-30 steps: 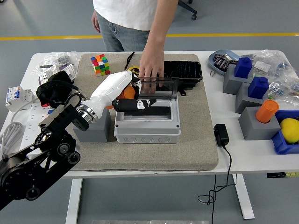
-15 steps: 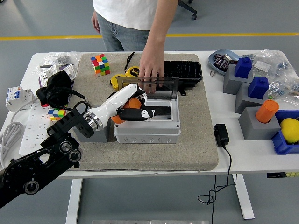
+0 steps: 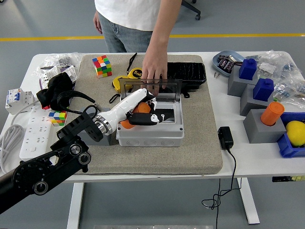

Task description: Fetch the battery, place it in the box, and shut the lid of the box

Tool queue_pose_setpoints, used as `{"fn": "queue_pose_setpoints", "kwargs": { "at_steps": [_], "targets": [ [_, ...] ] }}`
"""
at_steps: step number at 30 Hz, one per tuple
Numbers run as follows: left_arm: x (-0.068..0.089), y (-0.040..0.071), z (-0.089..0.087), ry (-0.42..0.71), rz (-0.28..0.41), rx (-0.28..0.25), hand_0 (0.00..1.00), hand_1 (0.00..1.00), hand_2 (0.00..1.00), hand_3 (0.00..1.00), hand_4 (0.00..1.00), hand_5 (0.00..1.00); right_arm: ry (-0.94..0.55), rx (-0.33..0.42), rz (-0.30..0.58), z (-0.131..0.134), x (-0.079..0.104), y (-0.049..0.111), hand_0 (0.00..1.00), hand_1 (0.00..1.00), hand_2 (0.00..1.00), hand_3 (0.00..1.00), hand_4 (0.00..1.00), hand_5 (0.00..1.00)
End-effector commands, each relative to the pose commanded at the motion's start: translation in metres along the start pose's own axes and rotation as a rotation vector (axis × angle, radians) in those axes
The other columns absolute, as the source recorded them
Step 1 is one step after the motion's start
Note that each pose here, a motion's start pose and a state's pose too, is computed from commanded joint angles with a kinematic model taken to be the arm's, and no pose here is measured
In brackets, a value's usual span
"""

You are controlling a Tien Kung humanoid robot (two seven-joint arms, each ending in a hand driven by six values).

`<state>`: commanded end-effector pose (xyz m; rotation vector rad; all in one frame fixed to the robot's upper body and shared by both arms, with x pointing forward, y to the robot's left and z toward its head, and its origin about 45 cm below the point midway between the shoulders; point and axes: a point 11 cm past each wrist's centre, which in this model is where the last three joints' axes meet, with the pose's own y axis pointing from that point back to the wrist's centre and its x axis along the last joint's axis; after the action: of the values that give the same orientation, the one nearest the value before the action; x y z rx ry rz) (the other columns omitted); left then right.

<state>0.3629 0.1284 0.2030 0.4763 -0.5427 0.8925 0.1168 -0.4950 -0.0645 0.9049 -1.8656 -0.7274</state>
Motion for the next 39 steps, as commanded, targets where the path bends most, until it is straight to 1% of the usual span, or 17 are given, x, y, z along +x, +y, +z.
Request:
{"fn": "queue_pose_setpoints", "kwargs": {
  "at_steps": [7, 10, 14, 18, 21, 29, 39],
  "targets": [
    [0.004, -0.011, 0.004, -0.070, 0.027, -0.029, 0.027, 0.002, 0.032, 0.007, 0.803, 0.477, 0.004, 0.002, -0.001, -0.001, -0.001, 0.000, 0.862, 0.848, 0.801, 0.821, 0.998, 0.998],
    [0.003, -0.013, 0.006, -0.092, 0.025, -0.036, 0.027, 0.002, 0.032, 0.007, 0.803, 0.477, 0.005, 0.001, -0.001, 0.000, 0.000, 0.000, 0.862, 0.848, 0.801, 0.821, 0.998, 0.998],
    [-0.002, -0.015, 0.007, -0.096, 0.012, -0.033, 0.027, 0.002, 0.032, 0.007, 0.801, 0.477, 0.005, -0.003, 0.001, 0.001, 0.000, 0.000, 0.862, 0.848, 0.801, 0.821, 0.998, 0.998],
    [-0.006, -0.018, 0.011, -0.096, 0.006, -0.047, 0.027, 0.002, 0.032, 0.007, 0.801, 0.477, 0.005, 0.000, -0.001, 0.000, -0.001, 0.000, 0.862, 0.848, 0.801, 0.821, 0.998, 0.998],
    [-0.005, -0.021, 0.013, -0.098, 0.012, -0.055, 0.027, 0.002, 0.032, 0.007, 0.802, 0.476, 0.004, 0.004, -0.003, -0.002, -0.002, 0.000, 0.862, 0.848, 0.801, 0.821, 0.998, 0.998],
    [-0.002, -0.028, 0.013, -0.120, 0.016, -0.049, 0.027, 0.002, 0.032, 0.007, 0.802, 0.476, 0.003, 0.003, -0.003, -0.002, -0.002, 0.000, 0.862, 0.848, 0.801, 0.821, 0.998, 0.998],
    [-0.006, -0.034, 0.018, -0.114, 0.017, -0.061, 0.028, 0.002, 0.033, 0.008, 0.802, 0.473, 0.003, 0.007, -0.005, -0.004, -0.003, 0.000, 0.862, 0.848, 0.801, 0.821, 0.998, 0.998]
  ]
}}
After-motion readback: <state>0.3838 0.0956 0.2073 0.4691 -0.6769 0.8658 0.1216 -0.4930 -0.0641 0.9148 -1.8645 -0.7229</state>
